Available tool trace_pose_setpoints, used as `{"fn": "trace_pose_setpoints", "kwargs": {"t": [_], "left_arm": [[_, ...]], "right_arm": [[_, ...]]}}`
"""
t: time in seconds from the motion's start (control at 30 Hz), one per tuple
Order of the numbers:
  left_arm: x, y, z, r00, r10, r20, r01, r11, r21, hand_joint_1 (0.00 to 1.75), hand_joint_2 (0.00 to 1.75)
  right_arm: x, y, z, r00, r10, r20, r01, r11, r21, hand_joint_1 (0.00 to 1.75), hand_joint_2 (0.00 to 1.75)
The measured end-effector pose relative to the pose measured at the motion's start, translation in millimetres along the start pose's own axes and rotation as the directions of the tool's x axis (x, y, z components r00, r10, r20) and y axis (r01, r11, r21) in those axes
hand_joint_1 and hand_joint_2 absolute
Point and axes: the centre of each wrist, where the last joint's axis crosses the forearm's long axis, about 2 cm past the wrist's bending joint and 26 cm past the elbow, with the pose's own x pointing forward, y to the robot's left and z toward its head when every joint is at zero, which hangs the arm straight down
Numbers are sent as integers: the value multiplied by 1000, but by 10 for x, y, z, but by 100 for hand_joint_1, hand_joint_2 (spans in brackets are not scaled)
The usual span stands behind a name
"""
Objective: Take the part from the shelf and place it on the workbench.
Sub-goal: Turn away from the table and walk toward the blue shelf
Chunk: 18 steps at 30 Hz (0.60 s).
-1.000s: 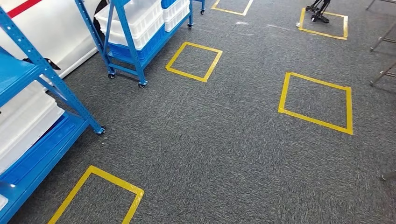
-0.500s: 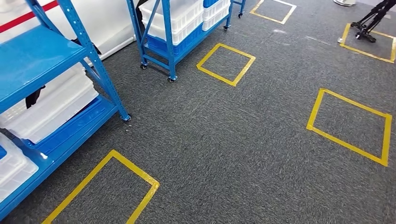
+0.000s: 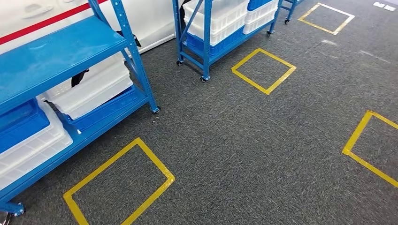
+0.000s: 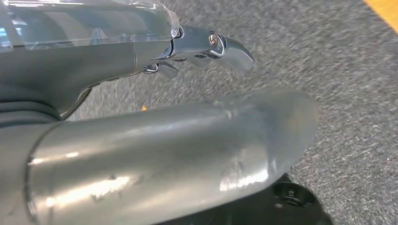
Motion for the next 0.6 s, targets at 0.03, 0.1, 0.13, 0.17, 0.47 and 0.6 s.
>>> {"fn": "trace_pose_setpoints", "kwargs": {"t": [0.03,0.1,0.13,0.17,0.47,0.6], "left_arm": [[-6,3,2,1000,-1,-1,1,1000,0,0,0],[-14,14,4,1000,-2,-3,2,1000,2,0,0],[-10,21,2,1000,-3,-2,3,1000,3,0,0],[-4,25,-1,1000,-4,-1,4,1000,4,0,0],[-5,39,-2,1000,-6,-1,6,1000,6,0,0],[-14,40,2,1000,-6,-3,6,1000,6,0,0]], "right_arm": [[4,1,0,1000,1,1,-1,1000,0,0,0],[13,11,-1,1000,3,2,-3,1000,3,0,0],[15,19,-2,1000,4,2,-4,1000,4,0,0],[17,26,-2,1000,5,3,-5,1000,6,0,0],[40,43,-4,1000,3,7,-3,1000,8,0,0],[27,41,-3,1000,2,4,-2,1000,8,0,0]]}}
